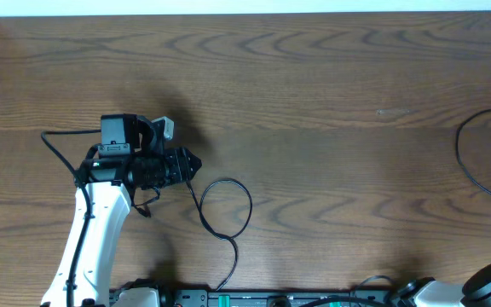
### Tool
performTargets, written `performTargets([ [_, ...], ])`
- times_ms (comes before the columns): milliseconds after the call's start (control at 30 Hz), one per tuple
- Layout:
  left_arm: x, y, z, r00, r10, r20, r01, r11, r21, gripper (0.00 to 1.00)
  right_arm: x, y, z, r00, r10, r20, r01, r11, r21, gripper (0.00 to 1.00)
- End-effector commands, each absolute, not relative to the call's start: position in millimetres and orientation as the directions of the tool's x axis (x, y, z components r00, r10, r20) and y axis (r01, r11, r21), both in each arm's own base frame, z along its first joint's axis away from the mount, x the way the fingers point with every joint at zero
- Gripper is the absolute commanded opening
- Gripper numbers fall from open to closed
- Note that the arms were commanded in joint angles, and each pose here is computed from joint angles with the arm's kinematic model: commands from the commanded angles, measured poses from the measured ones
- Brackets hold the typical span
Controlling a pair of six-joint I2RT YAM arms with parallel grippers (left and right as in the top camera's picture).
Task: Untangle cables
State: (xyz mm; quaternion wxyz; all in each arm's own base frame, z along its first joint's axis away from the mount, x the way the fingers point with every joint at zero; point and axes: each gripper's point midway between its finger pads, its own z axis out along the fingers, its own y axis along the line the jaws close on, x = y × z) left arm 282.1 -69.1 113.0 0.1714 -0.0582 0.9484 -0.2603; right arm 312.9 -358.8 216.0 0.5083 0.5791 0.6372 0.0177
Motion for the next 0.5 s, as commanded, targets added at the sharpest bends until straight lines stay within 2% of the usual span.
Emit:
performTargets([
  [0,280.6,-70.9,111.6,-0.938,-0.182,-0.297,-0.004,0.858,-0.513,0.54,284.7,-392.0,243.7,0.302,0.725,-0.619,0.714,0.259,0.651,0.01],
  [67,280.7,-70.9,111.7,-0.937,-0.182,-0.297,-0.004,0.858,-0.513,0.54,267.2,-406.1,253.1,0.347,0.717,-0.604,0.697,0.234,0.678,0.02],
  [167,280.8,-70.9,111.7,-0.937,-0.182,-0.297,-0.004,0.858,-0.513,0.54,258.0,-408.5,246.9,0.349,0.732,-0.585,0.701,0.211,0.682,0.02],
  [200,280.8,-70.9,111.7,-0.937,-0.182,-0.297,-0.004,0.858,-0.513,0.54,256.6,-407.0,243.0,0.344,0.741,-0.576,0.707,0.200,0.679,0.11],
  [333,281.4,-70.8,112.0,-0.936,-0.182,-0.300,-0.002,0.858,-0.513,0.54,260.4,-383.9,216.7,0.282,0.820,-0.498,0.734,0.150,0.663,0.65],
  [400,281.5,-70.8,112.0,-0.936,-0.182,-0.301,-0.002,0.858,-0.513,0.54,269.0,-363.0,203.6,0.227,0.872,-0.435,0.736,0.139,0.663,0.83],
  [467,281.4,-70.8,112.0,-0.936,-0.182,-0.300,-0.003,0.858,-0.513,0.54,280.6,-330.6,188.4,0.122,0.927,-0.355,0.738,0.155,0.657,0.95],
])
